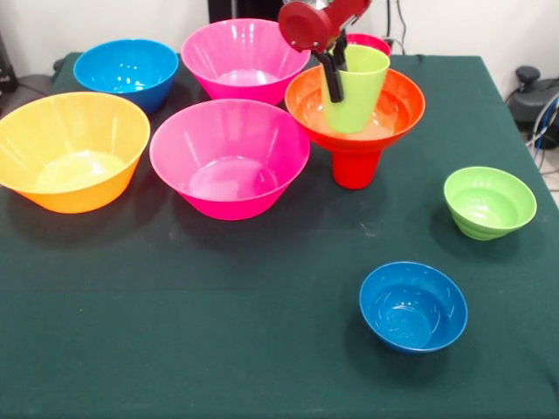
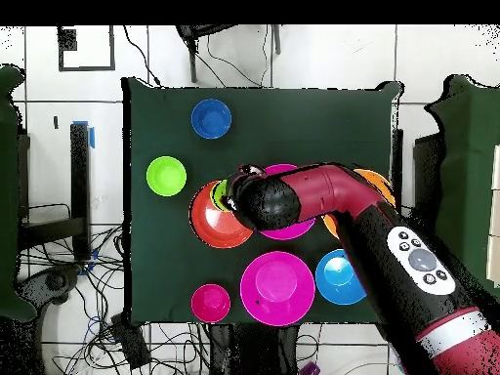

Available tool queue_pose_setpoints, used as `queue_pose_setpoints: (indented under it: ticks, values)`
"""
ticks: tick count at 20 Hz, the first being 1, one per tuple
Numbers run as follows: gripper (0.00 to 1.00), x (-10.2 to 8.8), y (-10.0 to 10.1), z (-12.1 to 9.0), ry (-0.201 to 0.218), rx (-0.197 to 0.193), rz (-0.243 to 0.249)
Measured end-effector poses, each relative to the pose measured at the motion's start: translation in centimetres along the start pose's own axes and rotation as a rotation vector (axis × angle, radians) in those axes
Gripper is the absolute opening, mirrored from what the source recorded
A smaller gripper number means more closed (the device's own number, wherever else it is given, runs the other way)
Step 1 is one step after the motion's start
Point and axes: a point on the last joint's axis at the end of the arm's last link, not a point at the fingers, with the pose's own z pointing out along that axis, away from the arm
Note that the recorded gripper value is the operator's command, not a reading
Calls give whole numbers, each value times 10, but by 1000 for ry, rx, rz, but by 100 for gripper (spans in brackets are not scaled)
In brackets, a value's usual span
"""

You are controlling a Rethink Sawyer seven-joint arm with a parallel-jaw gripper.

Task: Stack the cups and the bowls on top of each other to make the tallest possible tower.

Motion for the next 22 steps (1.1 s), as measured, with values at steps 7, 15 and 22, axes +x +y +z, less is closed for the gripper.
queue_pose_setpoints:
  ticks: [7, 15, 22]
  values:
    - [0, 28, 2, -3, 21, -12, 28]
    - [0, 49, 15, -2, 36, -46, 42]
    - [0, 58, 38, 3, 50, -86, 30]
